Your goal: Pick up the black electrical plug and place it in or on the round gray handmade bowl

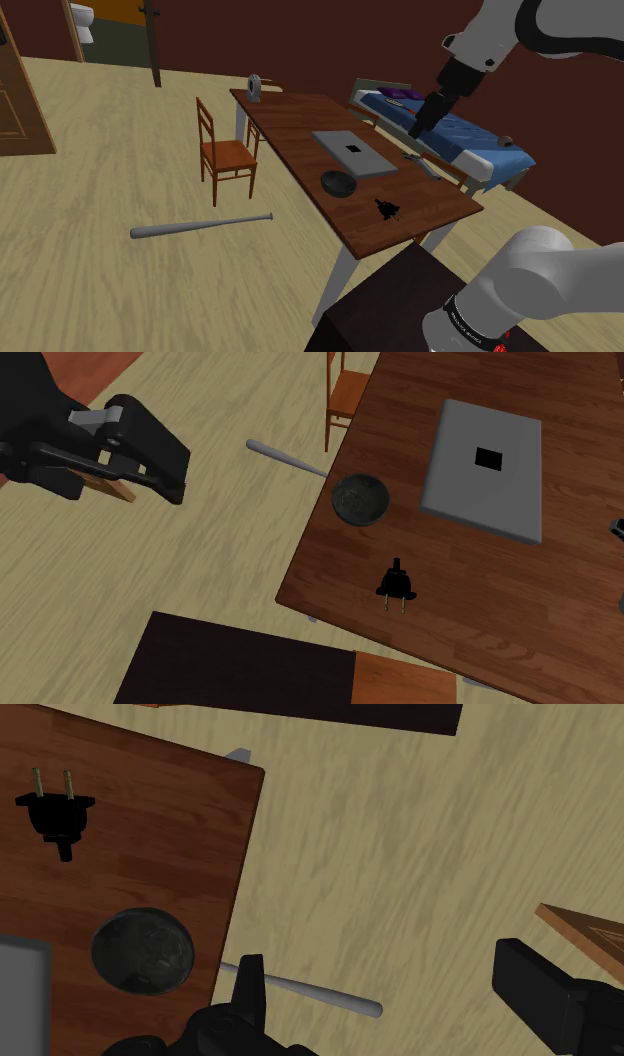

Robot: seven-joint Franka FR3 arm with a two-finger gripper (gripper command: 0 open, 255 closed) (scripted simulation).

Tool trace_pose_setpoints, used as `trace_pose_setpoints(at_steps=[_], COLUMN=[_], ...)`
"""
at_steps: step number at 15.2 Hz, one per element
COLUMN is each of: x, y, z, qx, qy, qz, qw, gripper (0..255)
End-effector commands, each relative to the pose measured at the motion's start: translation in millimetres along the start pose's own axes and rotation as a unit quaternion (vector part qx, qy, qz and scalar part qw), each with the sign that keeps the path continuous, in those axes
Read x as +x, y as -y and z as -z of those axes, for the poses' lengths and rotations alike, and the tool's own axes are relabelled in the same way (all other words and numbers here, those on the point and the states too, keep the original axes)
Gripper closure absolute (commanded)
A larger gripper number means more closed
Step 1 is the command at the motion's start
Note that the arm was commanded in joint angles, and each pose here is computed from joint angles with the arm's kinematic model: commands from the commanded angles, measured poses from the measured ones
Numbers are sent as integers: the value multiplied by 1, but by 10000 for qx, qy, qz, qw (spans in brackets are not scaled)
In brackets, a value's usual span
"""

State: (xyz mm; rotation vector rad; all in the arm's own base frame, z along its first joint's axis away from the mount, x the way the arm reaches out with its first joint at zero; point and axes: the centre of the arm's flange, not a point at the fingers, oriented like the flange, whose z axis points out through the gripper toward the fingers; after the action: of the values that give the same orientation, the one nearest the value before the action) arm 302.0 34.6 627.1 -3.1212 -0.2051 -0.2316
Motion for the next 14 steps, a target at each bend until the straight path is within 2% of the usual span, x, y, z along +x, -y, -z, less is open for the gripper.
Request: trace_pose_setpoints(at_steps=[1, 14], x=[0, 18], y=[0, -110], z=[0, -132], qx=[0, 22], qy=[0, 193], qz=[0, -159], qw=[10000, 9997], gripper=[0, 0])
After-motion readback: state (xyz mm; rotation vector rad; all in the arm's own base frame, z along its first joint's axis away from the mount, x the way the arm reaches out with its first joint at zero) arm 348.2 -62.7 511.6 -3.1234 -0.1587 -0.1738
